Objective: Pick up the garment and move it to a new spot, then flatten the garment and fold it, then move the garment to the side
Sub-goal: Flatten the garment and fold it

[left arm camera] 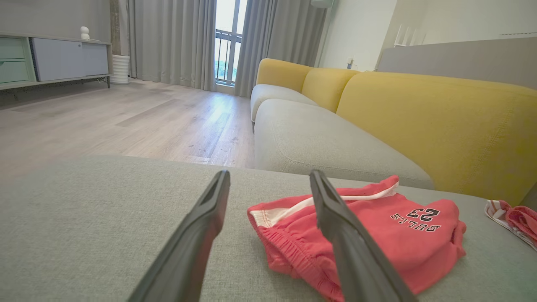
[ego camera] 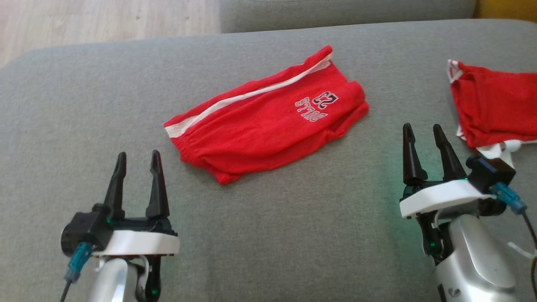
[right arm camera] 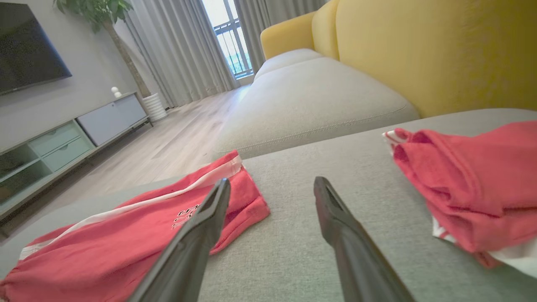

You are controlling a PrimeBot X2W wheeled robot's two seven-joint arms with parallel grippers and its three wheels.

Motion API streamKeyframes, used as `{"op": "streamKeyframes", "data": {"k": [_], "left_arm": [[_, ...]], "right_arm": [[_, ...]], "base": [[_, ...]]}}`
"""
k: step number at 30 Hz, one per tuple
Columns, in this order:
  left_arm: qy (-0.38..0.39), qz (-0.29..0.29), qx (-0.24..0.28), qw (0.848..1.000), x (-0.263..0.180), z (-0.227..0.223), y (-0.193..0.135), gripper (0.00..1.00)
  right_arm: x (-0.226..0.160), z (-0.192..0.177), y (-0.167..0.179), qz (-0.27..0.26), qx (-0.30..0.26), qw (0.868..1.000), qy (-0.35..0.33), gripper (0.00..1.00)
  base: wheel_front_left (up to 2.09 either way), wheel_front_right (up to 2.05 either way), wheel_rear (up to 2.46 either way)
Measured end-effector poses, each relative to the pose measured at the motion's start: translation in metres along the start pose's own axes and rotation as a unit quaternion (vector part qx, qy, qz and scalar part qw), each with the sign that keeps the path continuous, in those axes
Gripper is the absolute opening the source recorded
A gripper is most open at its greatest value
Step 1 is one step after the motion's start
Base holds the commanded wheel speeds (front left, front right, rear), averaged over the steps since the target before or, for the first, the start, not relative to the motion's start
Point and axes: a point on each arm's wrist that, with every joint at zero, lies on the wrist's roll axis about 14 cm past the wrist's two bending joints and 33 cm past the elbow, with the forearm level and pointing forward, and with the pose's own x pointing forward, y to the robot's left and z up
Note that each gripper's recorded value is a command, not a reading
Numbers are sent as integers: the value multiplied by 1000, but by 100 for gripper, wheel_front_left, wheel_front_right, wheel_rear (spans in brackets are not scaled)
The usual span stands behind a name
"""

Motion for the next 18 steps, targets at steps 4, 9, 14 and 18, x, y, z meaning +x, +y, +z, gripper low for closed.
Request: {"op": "streamKeyframes", "data": {"k": [4, 9, 14, 18], "left_arm": [[6, 5, 4, 1000, -2, -4, 4, 100], [8, 17, 8, 1000, 1, -5, 15, 100], [34, 24, 24, 999, -2, -20, 23, 100], [47, 31, 33, 998, -5, -25, 31, 100]], "right_arm": [[8, -12, 6, 5, 18, 999, 28, 100], [24, -31, 11, 7, 59, 996, 70, 100], [58, -46, 25, 15, 108, 988, 113, 100], [83, -61, 30, 6, 141, 980, 143, 100]], "base": [[0, 0, 0], [0, 0, 0], [0, 0, 0], [0, 0, 0]]}}
